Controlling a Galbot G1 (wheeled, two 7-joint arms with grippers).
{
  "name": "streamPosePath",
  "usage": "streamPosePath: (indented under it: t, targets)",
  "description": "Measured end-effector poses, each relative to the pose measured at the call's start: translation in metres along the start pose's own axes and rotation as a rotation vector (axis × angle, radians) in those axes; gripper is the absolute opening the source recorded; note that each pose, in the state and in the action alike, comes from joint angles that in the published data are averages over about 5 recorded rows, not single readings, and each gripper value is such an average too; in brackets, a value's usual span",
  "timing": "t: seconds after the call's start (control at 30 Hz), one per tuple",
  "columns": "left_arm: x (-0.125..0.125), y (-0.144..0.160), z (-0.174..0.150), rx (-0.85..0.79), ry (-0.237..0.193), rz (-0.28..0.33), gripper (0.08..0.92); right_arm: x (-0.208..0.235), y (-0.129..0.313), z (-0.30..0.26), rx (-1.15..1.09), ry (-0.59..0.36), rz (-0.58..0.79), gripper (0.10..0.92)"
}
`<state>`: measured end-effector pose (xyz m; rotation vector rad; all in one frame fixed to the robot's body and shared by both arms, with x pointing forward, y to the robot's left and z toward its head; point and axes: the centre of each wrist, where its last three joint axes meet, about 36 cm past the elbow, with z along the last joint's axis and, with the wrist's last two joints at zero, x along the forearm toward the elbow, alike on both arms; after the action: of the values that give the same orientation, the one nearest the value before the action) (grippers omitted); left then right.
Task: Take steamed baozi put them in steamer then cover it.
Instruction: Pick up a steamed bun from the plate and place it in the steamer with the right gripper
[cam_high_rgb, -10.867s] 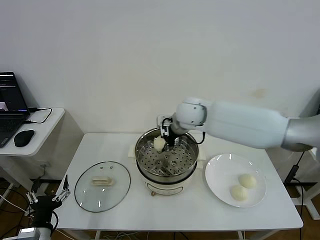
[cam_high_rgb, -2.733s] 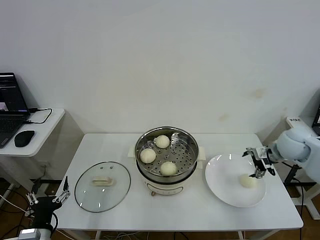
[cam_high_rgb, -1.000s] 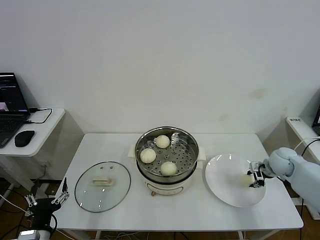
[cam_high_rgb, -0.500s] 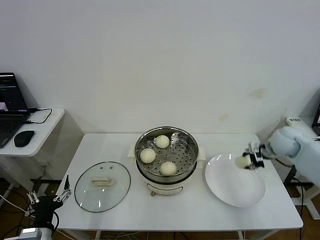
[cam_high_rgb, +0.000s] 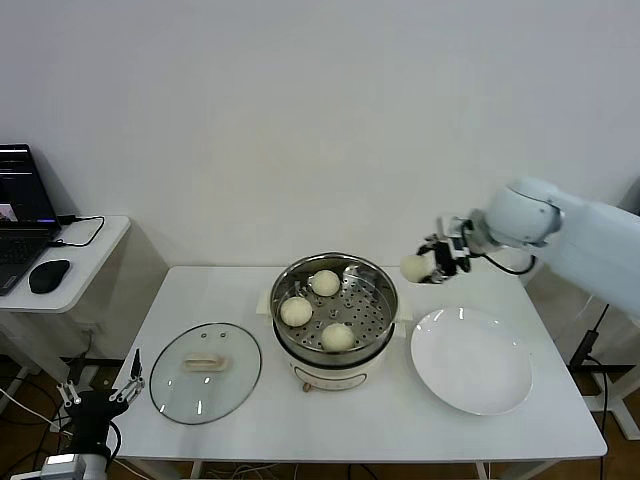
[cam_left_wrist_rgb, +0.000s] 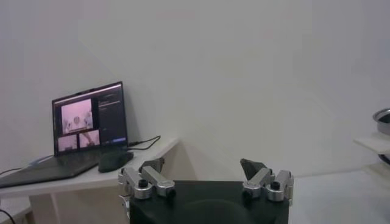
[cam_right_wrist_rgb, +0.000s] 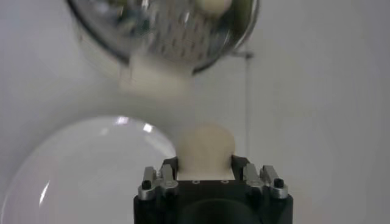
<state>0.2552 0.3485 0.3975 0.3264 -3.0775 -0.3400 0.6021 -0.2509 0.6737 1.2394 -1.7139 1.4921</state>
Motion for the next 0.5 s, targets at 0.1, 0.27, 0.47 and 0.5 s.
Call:
streamPosePath:
  t: [0.1,0.27,0.47,0.5]
  targets:
    - [0.0,0.001,0.0,0.0,0.0,-0.002,0.823,-0.009,-0.001,-0.024,-0.007,-0.016,-0.012,0.56]
    - [0.0,0.001,0.0,0.002,-0.001,-0.006,0.823,-0.032,-0.001,-0.051,-0.029,-0.013,-0.028,0.56]
    - [0.0,0.001,0.001,0.003,0.001,-0.008,0.823,-0.066,0.004,-0.068,-0.072,0.014,-0.052,0.556]
    - [0.0,0.001,0.001,0.003,0.002,-0.009,0.823,-0.071,0.005,-0.07,-0.079,0.019,-0.057,0.555]
